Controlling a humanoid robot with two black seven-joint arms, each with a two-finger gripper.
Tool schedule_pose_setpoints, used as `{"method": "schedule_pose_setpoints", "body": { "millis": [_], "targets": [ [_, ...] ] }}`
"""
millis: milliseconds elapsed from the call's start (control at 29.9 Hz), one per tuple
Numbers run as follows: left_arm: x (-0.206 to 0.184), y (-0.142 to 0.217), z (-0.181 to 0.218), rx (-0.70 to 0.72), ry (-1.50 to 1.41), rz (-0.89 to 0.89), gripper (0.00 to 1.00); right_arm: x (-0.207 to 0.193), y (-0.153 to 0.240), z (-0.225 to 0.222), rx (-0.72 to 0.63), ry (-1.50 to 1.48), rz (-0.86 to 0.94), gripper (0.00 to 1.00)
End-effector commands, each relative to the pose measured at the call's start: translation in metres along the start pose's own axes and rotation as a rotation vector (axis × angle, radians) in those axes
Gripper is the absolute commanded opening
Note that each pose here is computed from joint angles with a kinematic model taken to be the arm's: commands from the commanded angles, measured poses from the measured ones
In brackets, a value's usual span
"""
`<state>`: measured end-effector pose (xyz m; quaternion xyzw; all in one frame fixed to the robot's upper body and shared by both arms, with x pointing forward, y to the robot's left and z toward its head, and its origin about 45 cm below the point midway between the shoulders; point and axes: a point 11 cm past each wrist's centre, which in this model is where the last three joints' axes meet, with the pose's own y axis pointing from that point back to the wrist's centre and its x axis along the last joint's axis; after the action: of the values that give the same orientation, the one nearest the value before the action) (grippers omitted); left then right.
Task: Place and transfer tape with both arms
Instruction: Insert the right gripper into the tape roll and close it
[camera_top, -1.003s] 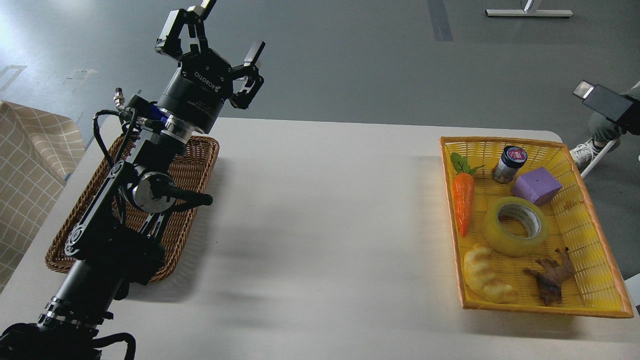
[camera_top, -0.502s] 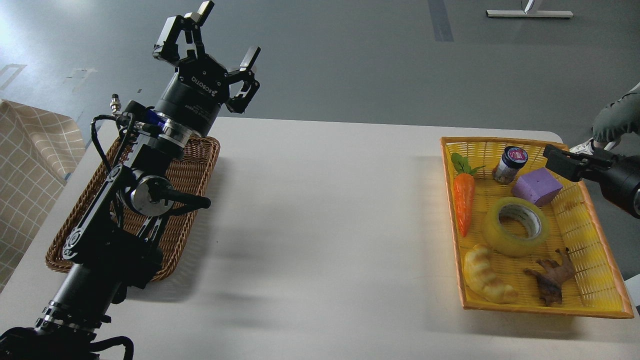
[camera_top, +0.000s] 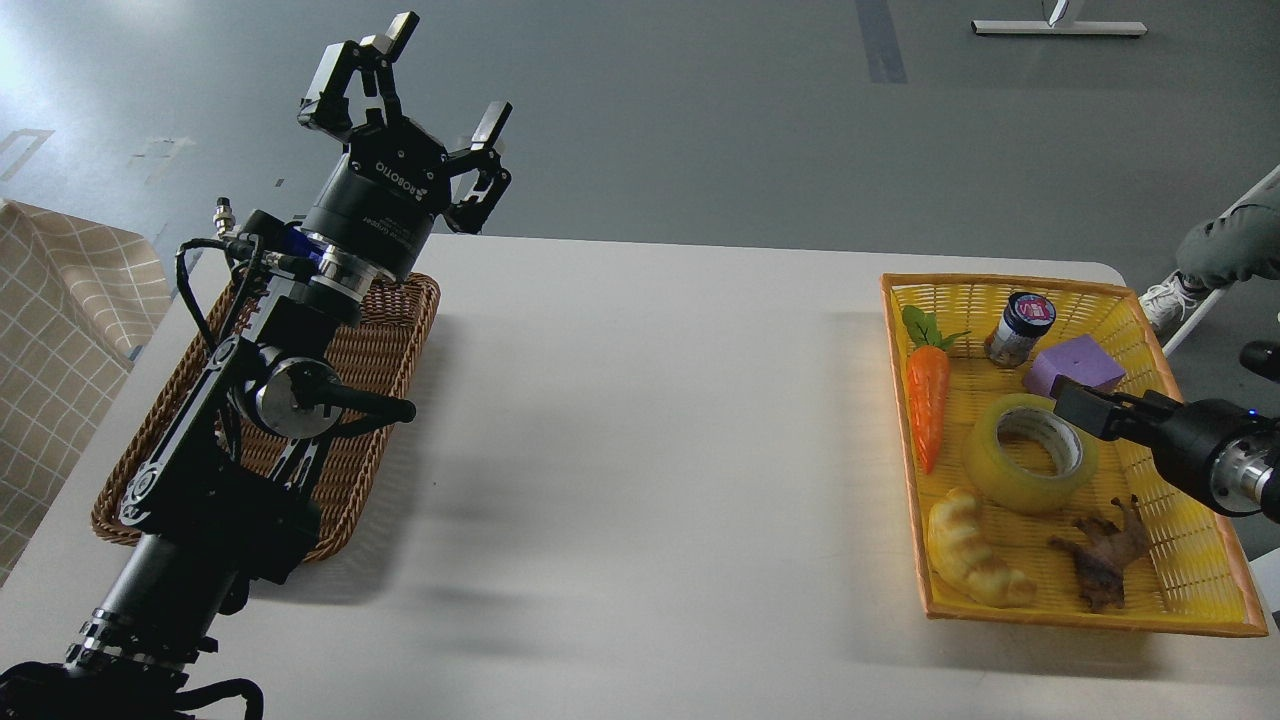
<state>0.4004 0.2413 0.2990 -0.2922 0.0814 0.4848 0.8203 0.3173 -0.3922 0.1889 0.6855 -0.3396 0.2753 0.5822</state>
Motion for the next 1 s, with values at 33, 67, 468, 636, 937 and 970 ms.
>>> {"method": "schedule_pose_setpoints", "body": {
  "millis": [33,67,468,636,937,970],
  "targets": [
    [0.001,0.0,0.001,-0.001,-0.002,0.001,0.98,-0.014,-0.007,0.006,-0.037,0.034,-0.03,0.99],
    [0.001,0.0,0.001,0.0,-0.004,0.001,0.98,-0.015,-0.007,0.005,-0.036,0.036,-0.033,0.99],
    [0.002,0.001,0.002,0.001,-0.008,0.002,0.98,-0.022,-0.02,0.004,-0.047,0.058,-0.067,0.99],
    [0.006,0.002,0.006,0.003,-0.022,0.005,0.98,-0.033,-0.024,0.004,-0.062,0.098,-0.095,0.98],
    [0.006,0.002,0.006,0.003,-0.023,0.005,0.98,-0.042,-0.03,0.002,-0.061,0.076,-0.109,0.97],
    [0.006,0.002,0.006,0.003,-0.023,0.005,0.98,-0.043,-0.03,0.001,-0.059,0.073,-0.11,0.97]
  ]
}}
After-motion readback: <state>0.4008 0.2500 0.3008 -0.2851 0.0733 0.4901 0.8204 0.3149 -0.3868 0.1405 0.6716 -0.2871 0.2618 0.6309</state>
